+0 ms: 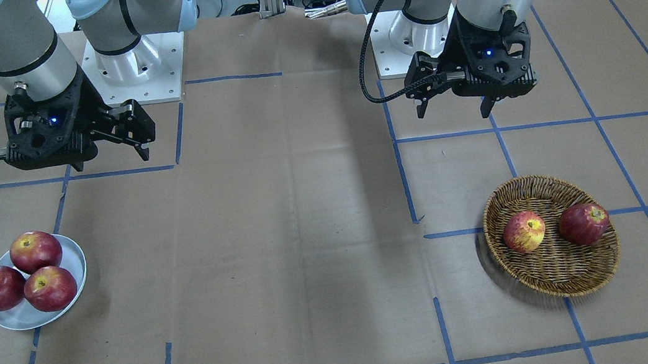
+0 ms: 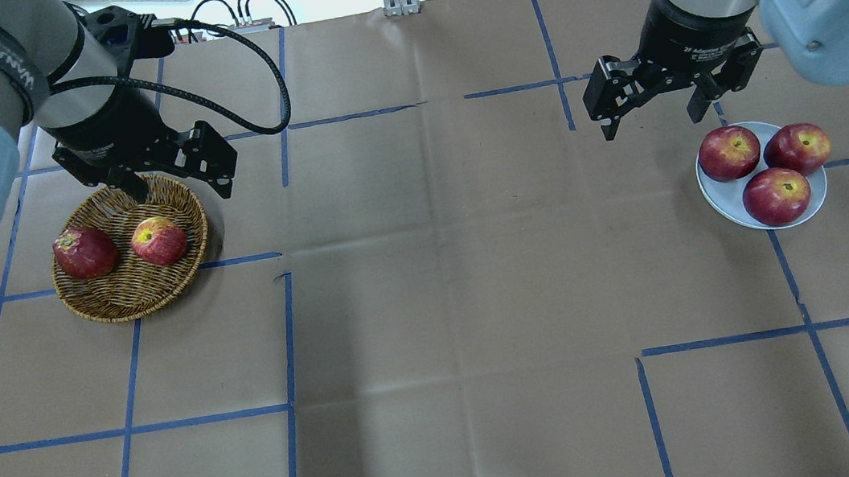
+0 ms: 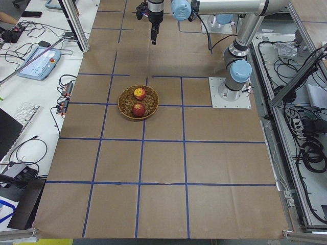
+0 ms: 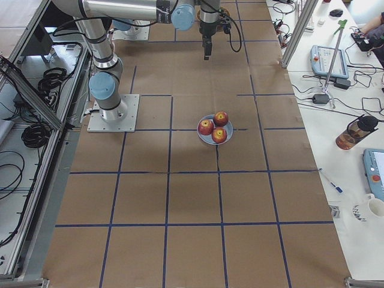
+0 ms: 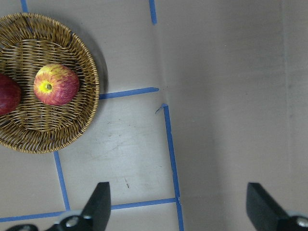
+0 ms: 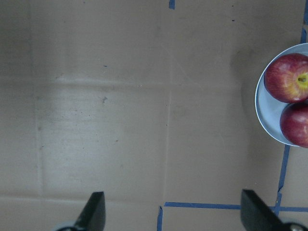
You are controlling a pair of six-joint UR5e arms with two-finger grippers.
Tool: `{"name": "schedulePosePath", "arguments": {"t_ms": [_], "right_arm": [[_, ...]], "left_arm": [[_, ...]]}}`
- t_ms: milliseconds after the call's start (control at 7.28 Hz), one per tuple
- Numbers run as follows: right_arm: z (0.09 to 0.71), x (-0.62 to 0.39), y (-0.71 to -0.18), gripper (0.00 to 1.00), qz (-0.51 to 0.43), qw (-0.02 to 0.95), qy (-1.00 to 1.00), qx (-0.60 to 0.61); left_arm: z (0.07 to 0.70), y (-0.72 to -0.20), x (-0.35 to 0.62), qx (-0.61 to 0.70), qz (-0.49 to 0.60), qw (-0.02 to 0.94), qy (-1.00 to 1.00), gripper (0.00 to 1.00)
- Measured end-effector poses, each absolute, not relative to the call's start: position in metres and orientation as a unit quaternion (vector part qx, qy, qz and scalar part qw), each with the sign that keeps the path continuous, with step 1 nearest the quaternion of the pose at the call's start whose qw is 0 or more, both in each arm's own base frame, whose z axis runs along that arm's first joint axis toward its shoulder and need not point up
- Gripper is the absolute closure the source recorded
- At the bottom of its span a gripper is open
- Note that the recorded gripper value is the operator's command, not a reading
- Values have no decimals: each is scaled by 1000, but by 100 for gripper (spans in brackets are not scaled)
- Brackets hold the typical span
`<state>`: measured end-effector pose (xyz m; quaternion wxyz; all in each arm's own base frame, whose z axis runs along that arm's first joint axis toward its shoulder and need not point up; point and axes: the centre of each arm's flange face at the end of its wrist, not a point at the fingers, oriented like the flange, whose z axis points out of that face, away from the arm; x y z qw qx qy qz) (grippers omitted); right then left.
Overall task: Transfer apple from basket to plate
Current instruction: 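Lower the left gripper toward the yellow-red apple in the wicker basket, then descend the left gripper onto the yellow-red apple and close on it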
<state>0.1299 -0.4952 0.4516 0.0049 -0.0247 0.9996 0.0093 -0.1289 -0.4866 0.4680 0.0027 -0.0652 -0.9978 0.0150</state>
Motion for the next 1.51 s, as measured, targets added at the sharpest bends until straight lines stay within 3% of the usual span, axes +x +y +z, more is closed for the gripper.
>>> {"name": "schedulePosePath", "arguments": {"t_ms": [824,1511], "right_arm": [[452,130,-495,0,10,5,1000,-25],[450,130,-496,0,11,5,1000,-26]], "left_arm": [[469,-488,-127,-62,21,1,-998,1],[368,-538,-21,-119,-3,5,-993,1]]}}
